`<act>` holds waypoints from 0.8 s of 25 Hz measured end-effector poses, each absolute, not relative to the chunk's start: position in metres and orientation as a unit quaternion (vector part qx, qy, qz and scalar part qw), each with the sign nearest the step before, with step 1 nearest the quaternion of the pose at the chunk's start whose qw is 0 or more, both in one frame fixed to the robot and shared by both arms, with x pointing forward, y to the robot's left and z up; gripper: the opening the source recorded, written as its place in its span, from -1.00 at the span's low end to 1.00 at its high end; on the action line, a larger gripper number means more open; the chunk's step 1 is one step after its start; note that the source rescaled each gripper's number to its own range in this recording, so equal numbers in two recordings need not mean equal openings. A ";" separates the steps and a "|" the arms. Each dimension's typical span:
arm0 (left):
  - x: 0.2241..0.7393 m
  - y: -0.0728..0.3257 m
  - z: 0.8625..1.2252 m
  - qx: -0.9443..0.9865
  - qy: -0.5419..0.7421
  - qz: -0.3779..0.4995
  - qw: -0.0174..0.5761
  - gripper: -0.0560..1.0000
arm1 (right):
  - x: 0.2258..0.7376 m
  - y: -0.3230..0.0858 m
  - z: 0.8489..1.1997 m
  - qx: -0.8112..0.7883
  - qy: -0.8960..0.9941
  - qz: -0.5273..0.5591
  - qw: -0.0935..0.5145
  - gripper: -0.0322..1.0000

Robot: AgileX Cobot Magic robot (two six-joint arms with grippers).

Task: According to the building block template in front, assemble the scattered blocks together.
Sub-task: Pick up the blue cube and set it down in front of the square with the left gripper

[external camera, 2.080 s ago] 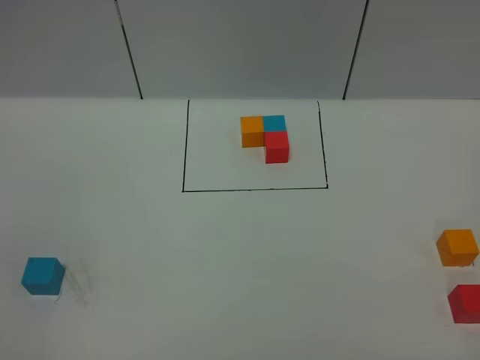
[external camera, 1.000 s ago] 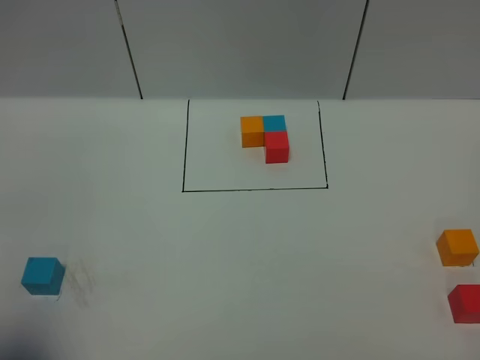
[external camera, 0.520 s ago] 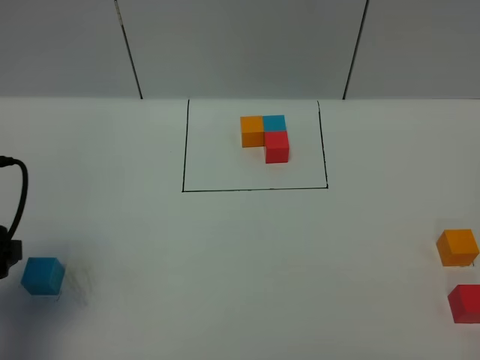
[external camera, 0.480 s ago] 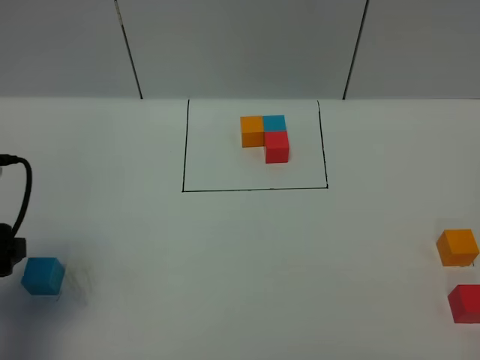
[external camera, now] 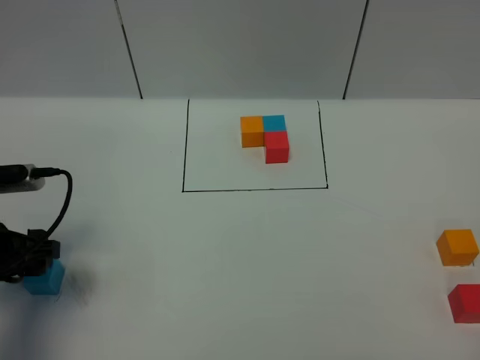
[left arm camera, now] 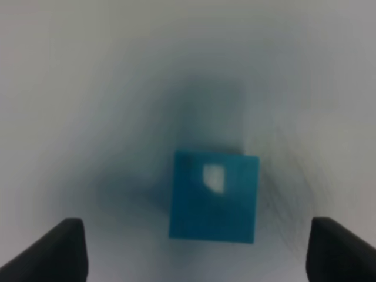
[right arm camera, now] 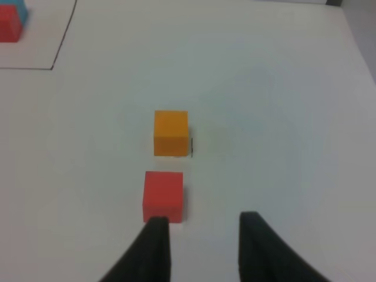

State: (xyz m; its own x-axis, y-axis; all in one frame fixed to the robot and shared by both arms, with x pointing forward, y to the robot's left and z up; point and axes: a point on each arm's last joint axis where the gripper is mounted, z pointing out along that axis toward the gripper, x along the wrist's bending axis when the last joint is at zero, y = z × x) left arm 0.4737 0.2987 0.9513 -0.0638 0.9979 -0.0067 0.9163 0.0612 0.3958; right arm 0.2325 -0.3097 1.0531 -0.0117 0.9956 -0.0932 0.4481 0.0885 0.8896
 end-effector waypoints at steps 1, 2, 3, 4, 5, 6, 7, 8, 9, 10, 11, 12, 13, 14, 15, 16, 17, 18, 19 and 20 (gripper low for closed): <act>0.476 0.299 0.948 0.670 0.715 0.144 0.139 0.36 | 0.232 -0.310 1.053 0.580 0.622 0.345 0.397 -0.94; 0.477 0.298 0.945 0.671 0.714 0.143 0.139 0.36 | 0.232 -0.310 1.053 0.580 0.622 0.345 0.397 -0.94; 0.479 0.298 0.942 0.671 0.714 0.142 0.138 0.36 | 0.232 -0.310 1.053 0.580 0.622 0.345 0.397 -0.94; 0.480 0.298 0.939 0.672 0.714 0.140 0.136 0.36 | 0.232 -0.310 1.053 0.580 0.622 0.345 0.397 -0.94; 0.481 0.298 0.936 0.672 0.715 0.137 0.135 0.36 | 0.232 -0.310 1.053 0.580 0.622 0.345 0.397 -0.94; 0.482 0.298 0.933 0.672 0.716 0.135 0.132 0.36 | 0.232 -0.310 1.053 0.580 0.622 0.345 0.397 -0.94; 0.483 0.298 0.930 0.673 0.716 0.132 0.130 0.36 | 0.232 -0.310 1.053 0.580 0.622 0.345 0.397 -0.94; 0.484 0.298 0.927 0.673 0.717 0.130 0.128 0.36 | 0.232 -0.310 1.053 0.580 0.622 0.345 0.397 -0.94; 0.485 0.298 0.925 0.674 0.717 0.128 0.126 0.36 | 0.232 -0.310 1.053 0.580 0.622 0.345 0.397 -0.94; 0.486 0.298 0.922 0.674 0.717 0.126 0.124 0.36 | 0.232 -0.310 1.053 0.580 0.622 0.345 0.397 -0.94; 0.487 0.298 0.920 0.675 0.717 0.125 0.123 0.36 | 0.232 -0.310 1.053 0.580 0.622 0.345 0.397 -0.94; 0.488 0.298 0.917 0.675 0.717 0.123 0.121 0.36 | 0.232 -0.310 1.053 0.580 0.622 0.345 0.397 -0.94; 0.489 0.298 0.916 0.675 0.718 0.121 0.119 0.36 | 0.232 -0.310 1.053 0.580 0.622 0.345 0.397 -0.94; 0.490 0.298 0.914 0.675 0.718 0.120 0.118 0.36 | 0.232 -0.310 1.053 0.580 0.622 0.345 0.397 -0.94; 0.492 0.298 0.913 0.676 0.718 0.119 0.117 0.36 | 0.232 -0.310 1.053 0.580 0.622 0.345 0.397 -0.94; 0.494 0.298 0.912 0.676 0.718 0.119 0.117 0.36 | 0.232 -0.310 1.053 0.580 0.622 0.345 0.397 -0.94; 0.497 0.297 0.912 0.676 0.718 0.119 0.117 0.36 | 0.232 -0.310 1.053 0.580 0.622 0.345 0.397 -0.94; 0.499 0.297 0.911 0.676 0.718 0.119 0.116 0.36 | 0.232 -0.310 1.053 0.580 0.622 0.345 0.397 -0.94; 0.500 0.297 0.909 0.676 0.718 0.117 0.115 0.36 | 0.232 -0.310 1.053 0.580 0.622 0.345 0.397 -0.94; 0.501 0.297 0.908 0.676 0.719 0.116 0.113 0.36 | 0.232 -0.310 1.053 0.580 0.622 0.345 0.397 -0.94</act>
State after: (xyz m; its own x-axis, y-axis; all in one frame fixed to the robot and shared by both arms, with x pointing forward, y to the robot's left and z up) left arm 0.5013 0.2974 0.9079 -0.0596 0.9982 -0.0063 0.9457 0.0585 0.3198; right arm 0.2325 -0.3097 1.0531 -0.0117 0.9956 -0.0932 0.4481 0.0885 0.8896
